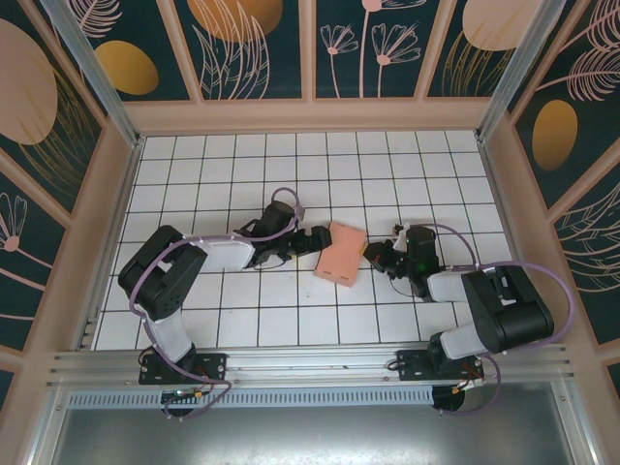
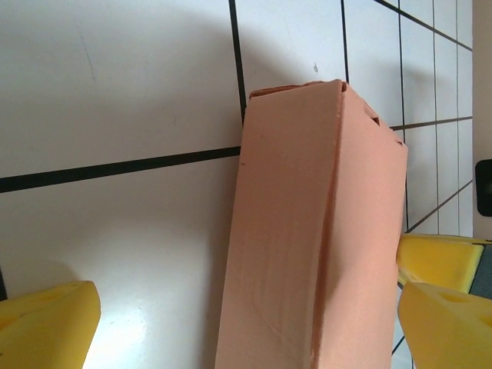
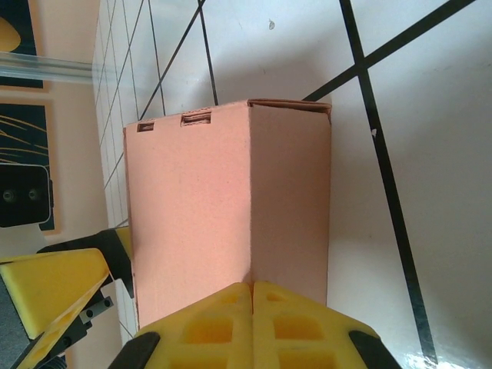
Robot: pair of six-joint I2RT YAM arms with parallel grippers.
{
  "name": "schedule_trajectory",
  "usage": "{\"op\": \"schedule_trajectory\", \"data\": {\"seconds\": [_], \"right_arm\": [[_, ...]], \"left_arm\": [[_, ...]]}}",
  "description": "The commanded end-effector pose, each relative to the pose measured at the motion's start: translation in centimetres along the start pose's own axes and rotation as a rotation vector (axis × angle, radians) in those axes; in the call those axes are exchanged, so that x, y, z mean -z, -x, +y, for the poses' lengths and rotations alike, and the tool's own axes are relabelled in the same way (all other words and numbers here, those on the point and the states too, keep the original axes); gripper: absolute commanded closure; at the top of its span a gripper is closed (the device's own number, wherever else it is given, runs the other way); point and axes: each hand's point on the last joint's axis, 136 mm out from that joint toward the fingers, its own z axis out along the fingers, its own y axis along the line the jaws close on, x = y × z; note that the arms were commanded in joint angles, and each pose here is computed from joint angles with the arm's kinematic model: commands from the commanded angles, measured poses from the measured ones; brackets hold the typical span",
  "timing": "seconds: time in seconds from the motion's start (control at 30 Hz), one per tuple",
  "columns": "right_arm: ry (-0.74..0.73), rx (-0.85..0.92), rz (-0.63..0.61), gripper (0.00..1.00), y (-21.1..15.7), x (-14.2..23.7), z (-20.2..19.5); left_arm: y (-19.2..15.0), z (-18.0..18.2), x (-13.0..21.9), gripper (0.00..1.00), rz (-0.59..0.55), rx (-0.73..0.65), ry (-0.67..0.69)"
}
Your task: Fold the paper box
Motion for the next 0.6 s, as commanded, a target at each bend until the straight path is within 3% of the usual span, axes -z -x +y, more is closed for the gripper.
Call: {"op": "schedule_trajectory", "data": {"seconds": [0.0,0.57], "right_arm": [[-0.08,-0.059,0.034,0.98,-1.3,0.1,-2.7],[-0.134,-0.099,0.023,1.0,-1.5,0.4,-4.5]], "left_arm": [[-0.8,-0.8,-1.1,0.02,0.055,0.006,-0.057],[-3.5,-1.7,-3.1,0.12,0.172,-0.008,-0.08]]}}
